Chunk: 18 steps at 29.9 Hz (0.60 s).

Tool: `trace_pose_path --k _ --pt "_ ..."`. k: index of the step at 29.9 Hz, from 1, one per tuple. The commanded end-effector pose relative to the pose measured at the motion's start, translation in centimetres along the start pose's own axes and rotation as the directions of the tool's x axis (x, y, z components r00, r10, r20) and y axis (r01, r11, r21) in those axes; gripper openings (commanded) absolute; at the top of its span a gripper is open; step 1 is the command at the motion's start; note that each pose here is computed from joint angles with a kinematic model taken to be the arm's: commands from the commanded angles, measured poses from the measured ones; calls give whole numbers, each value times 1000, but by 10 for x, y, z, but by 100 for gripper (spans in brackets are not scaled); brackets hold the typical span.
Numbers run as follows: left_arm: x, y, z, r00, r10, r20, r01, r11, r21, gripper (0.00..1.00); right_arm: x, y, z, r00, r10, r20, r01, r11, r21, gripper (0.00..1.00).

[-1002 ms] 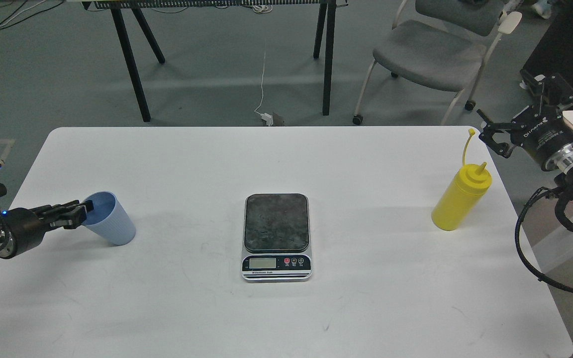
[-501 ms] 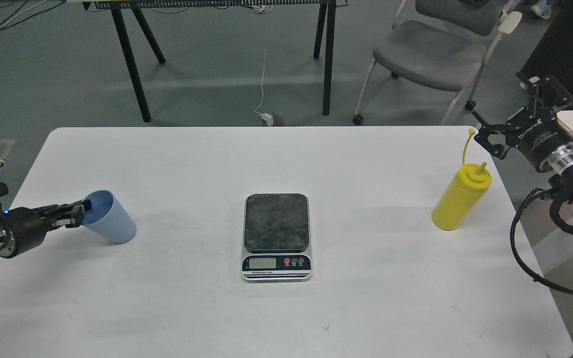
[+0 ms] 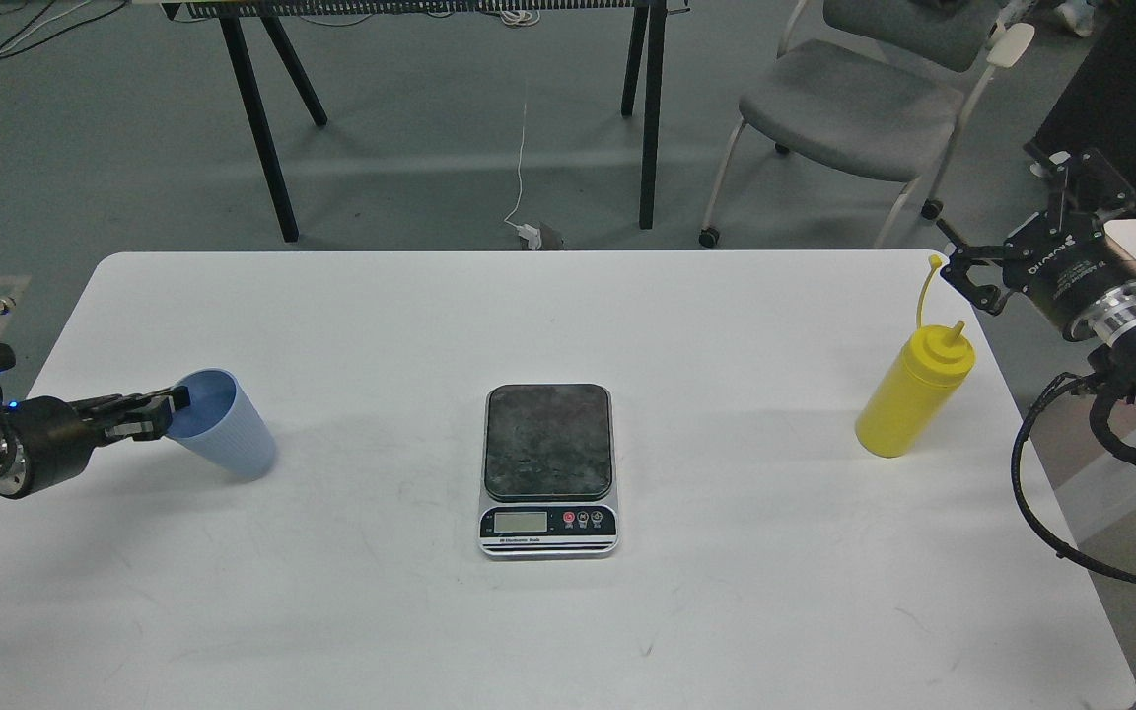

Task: Pour seasoning into cup on scale with both arms
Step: 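Lift the light-blue cup off the table with the left gripper, then carry the cup over the scale and lower it onto the platform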

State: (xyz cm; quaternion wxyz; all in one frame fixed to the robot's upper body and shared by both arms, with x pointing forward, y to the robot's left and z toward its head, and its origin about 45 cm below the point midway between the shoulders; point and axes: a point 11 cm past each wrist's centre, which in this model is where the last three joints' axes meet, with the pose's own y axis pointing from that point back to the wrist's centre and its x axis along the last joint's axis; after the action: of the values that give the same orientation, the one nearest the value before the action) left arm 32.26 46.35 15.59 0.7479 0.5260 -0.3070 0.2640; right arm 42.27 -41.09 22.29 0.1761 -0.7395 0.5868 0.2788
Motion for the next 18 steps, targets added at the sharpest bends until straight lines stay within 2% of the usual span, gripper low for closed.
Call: trace_pose_path --k 1,6,11,18 --pt "23 3 14 1000 5 17 -4 999 -42 0 0 0 -1 1000 1 -1 -1 1000 1 99" --pt "66 -1 49 995 10 97 2 992 -126 0 0 0 -1 1000 1 -1 -1 1000 1 99" --pt "108 -25 110 965 -6 262 68 971 -229 0 1 1 -2 1000 3 -1 -3 1000 4 99" --pt "108 -72 211 852 -54 522 253 914 -318 0 5 4 -6 1000 15 -8 -15 1000 10 99"
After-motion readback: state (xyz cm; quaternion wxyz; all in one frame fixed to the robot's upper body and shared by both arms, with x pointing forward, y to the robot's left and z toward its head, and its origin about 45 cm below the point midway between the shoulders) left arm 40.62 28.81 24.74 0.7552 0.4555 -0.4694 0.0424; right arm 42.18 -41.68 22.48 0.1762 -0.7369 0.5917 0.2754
